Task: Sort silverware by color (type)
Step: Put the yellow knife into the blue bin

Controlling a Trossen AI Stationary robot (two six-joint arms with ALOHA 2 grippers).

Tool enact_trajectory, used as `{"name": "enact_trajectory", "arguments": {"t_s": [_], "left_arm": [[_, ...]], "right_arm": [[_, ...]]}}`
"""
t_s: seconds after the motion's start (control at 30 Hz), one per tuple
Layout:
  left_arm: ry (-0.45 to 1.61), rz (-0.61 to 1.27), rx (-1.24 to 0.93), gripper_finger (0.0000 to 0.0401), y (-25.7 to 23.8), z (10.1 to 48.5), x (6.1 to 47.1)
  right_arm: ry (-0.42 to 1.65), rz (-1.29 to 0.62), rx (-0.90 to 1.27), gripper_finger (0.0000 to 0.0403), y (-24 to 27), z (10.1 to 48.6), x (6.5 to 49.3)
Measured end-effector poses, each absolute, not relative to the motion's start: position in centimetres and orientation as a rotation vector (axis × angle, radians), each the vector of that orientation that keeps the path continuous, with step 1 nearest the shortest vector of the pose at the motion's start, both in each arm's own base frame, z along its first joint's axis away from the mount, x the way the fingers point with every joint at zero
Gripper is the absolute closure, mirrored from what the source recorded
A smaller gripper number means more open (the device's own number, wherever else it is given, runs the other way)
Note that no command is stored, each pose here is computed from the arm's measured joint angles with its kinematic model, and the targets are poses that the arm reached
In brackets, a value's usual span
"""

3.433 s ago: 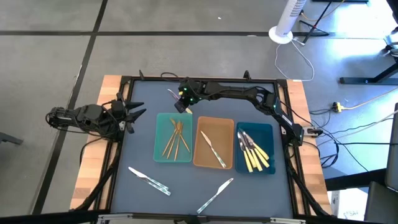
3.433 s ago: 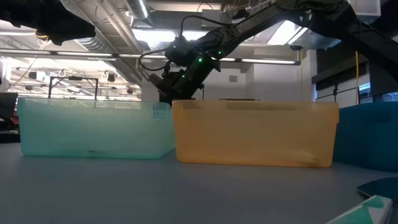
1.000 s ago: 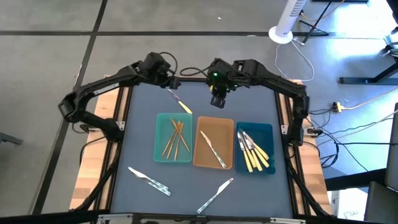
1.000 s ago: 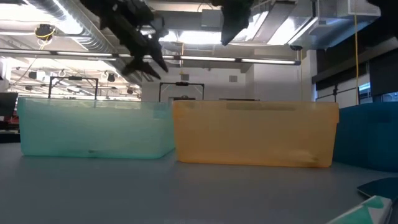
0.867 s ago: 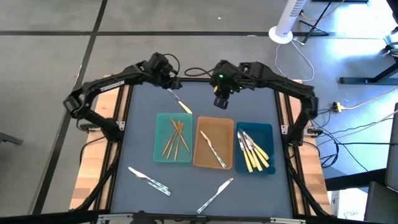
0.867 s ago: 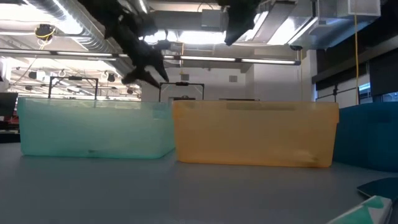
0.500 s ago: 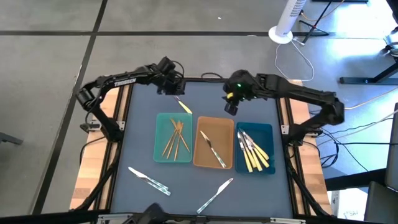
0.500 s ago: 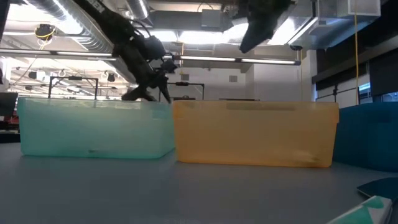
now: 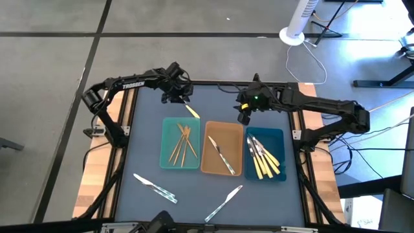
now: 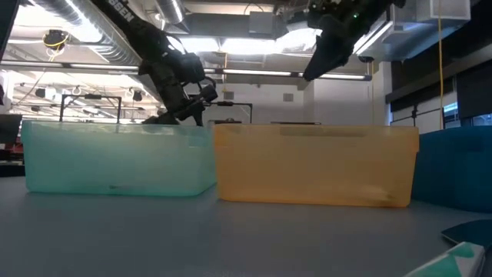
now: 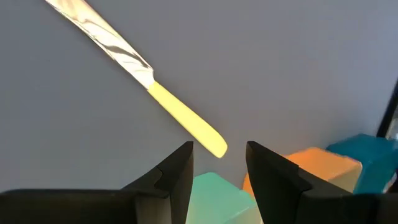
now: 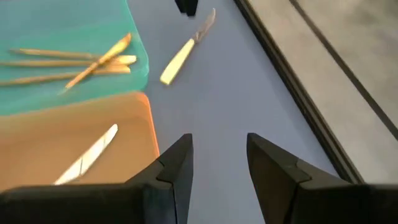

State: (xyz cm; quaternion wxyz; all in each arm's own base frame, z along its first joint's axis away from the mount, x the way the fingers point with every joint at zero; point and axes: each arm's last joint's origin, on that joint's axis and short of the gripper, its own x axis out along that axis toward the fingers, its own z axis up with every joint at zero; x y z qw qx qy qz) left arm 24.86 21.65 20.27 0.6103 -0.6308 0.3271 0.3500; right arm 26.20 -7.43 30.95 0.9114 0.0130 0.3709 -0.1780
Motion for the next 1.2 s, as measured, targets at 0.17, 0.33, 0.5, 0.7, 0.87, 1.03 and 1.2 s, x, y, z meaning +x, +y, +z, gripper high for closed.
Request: {"name": "enact_trajectory", "arguments": {"t_s": [0.17, 0.33, 0.5, 0.7, 0.87, 1.03, 1.2], "left_arm": [[0.745, 0.856, -1.447, 0.026, 21.7, 20.2, 24.8], [0.767, 0.88, -1.462, 0.026, 21.7, 19.4, 25.2], [0.851, 0.866, -1.49, 0.026, 21.6, 17.1, 26.0], [0.885, 0.865, -1.505, 0.026, 21.7, 15.3, 26.7], [0.848, 0.87, -1.52, 0.026, 22.0, 15.1, 27.0], [0.866, 0.889, -1.521, 0.026, 21.8, 15.0, 26.9], [0.874, 0.93, -1.518, 0.026, 21.4, 15.0, 27.0]], "right_arm": [[0.727, -0.332, 0.031, 0.0265, -7.4, 30.6, 26.5], [0.694, -0.323, 0.032, 0.0265, -7.4, 30.8, 26.7], [0.669, -0.325, 0.029, 0.0265, -7.5, 31.0, 26.9], [0.669, -0.325, 0.029, 0.0265, -7.5, 31.0, 26.9], [0.67, -0.325, 0.029, 0.0265, -7.5, 31.0, 26.9], [0.67, -0.325, 0.029, 0.0265, -7.5, 31.0, 26.9], [0.67, -0.324, 0.029, 0.0265, -7.5, 31.0, 26.9]]}}
